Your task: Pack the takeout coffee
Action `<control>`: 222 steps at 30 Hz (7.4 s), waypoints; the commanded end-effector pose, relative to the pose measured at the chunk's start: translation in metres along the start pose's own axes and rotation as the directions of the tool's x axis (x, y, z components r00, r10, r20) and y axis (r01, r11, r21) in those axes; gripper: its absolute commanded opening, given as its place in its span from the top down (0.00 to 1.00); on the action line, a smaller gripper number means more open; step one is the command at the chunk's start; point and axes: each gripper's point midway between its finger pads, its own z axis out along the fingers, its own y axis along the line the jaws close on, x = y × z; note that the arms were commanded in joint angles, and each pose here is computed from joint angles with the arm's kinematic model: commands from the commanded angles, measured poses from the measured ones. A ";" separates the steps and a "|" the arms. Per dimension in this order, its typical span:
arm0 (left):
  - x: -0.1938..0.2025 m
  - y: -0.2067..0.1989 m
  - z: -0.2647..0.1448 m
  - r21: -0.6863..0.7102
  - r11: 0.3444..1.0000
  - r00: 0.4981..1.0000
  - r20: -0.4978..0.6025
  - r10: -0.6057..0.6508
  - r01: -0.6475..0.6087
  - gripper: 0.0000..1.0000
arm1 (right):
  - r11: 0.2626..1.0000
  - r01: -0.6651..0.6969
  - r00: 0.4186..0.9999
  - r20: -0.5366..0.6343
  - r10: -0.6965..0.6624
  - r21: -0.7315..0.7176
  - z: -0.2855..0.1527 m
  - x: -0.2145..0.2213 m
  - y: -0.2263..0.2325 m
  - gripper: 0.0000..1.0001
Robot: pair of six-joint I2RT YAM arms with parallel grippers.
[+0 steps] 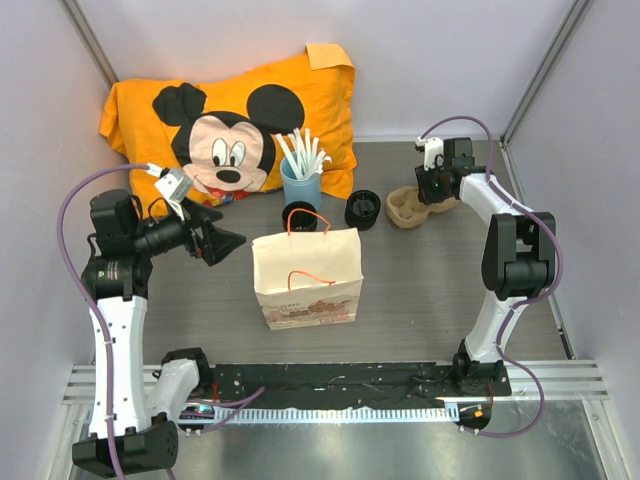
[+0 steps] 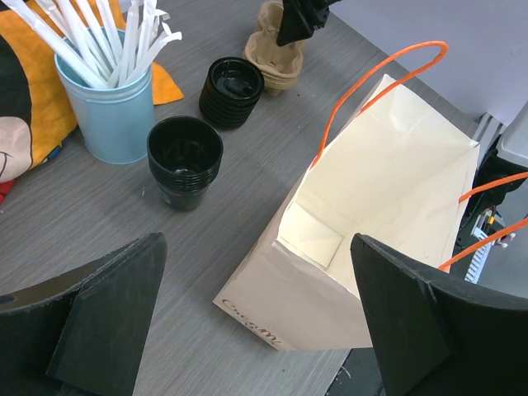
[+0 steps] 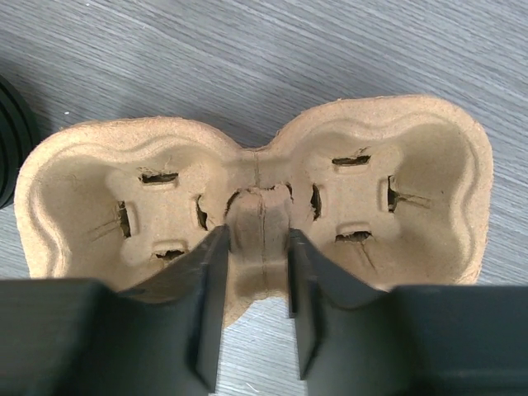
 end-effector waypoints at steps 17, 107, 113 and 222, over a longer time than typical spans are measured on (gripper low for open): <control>-0.010 -0.006 -0.003 0.016 0.999 0.999 0.036 0.030 -0.030 0.00 | 1.000 0.001 0.991 0.135 0.000 -0.013 -0.032 -0.043 0.004 0.82; -0.021 -0.005 -0.004 0.014 0.999 0.998 0.053 0.029 -0.029 0.00 | 0.998 0.017 0.969 0.244 -0.032 0.064 -0.084 -0.079 -0.006 0.77; -0.049 -0.009 -0.006 0.015 0.997 0.995 0.074 0.072 -0.073 0.00 | 0.999 0.006 0.945 0.326 -0.020 0.045 -0.137 -0.105 0.005 0.78; 0.054 -0.024 0.053 0.221 0.968 0.756 -0.612 0.231 -0.117 1.00 | 0.891 0.245 0.838 0.545 0.003 -0.382 -0.381 -0.129 0.179 0.75</control>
